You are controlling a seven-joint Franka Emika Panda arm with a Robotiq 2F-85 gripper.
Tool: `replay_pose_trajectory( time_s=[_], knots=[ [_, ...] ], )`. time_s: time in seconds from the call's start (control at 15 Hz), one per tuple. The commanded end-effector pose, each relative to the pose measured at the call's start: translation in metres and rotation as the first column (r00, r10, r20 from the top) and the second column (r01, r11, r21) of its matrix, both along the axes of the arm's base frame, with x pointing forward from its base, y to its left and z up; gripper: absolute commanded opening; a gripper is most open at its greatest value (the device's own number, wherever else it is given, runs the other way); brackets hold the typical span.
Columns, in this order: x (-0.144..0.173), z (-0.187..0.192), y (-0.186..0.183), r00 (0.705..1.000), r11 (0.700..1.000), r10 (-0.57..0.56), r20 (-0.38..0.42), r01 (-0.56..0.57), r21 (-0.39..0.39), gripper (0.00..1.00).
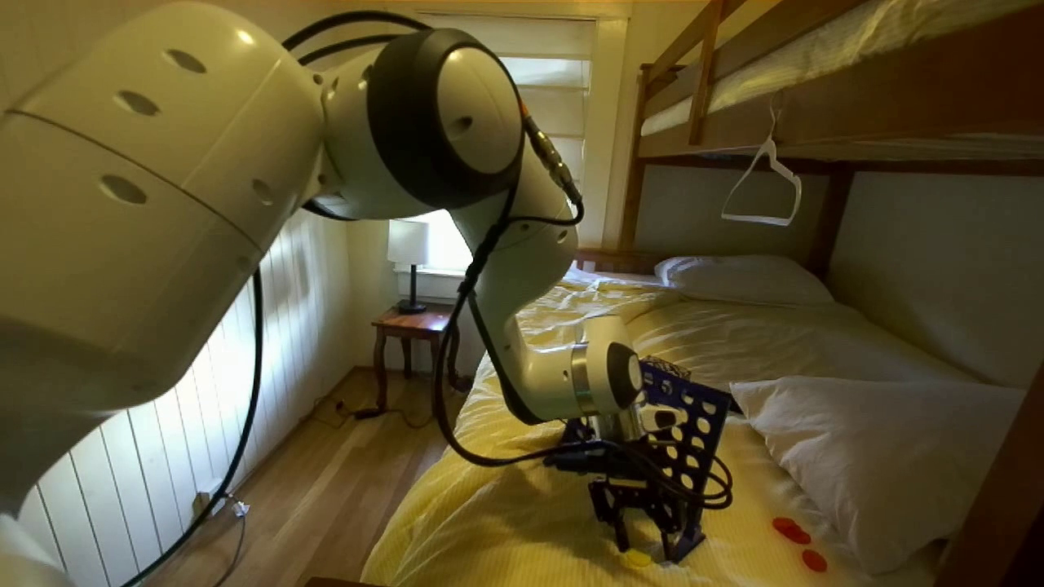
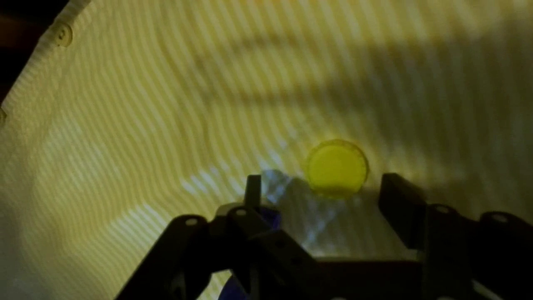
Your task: Put the yellow chip inside the gameboard.
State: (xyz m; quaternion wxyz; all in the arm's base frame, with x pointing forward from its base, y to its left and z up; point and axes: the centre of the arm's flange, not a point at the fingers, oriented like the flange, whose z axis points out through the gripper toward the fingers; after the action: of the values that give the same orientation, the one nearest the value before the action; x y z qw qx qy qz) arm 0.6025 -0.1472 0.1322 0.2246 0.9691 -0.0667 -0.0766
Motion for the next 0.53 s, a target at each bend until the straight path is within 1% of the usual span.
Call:
replay_pose_trajectory(
  time_s=[0.0,0.07,0.2,0.27,0.4,0.47],
  knots=[
    [-0.007,-0.0014,0.0035,1.0,1.0,-0.006,-0.003,0.006,-0.014,0.55],
    [-0.0067,-0.0011,0.0042,1.0,1.0,-0.007,-0.005,0.007,-0.013,0.51],
    [-0.0059,-0.0005,0.0067,1.0,1.0,-0.011,-0.011,0.011,-0.011,0.38],
    [-0.0059,-0.0003,0.0079,1.0,1.0,-0.012,-0.017,0.012,-0.008,0.29],
    [-0.0065,0.0009,0.0107,0.999,1.0,-0.016,-0.036,0.016,0.005,0.24],
    [-0.0073,0.0016,0.012,0.999,1.0,-0.021,-0.04,0.021,0.008,0.26]
  ],
)
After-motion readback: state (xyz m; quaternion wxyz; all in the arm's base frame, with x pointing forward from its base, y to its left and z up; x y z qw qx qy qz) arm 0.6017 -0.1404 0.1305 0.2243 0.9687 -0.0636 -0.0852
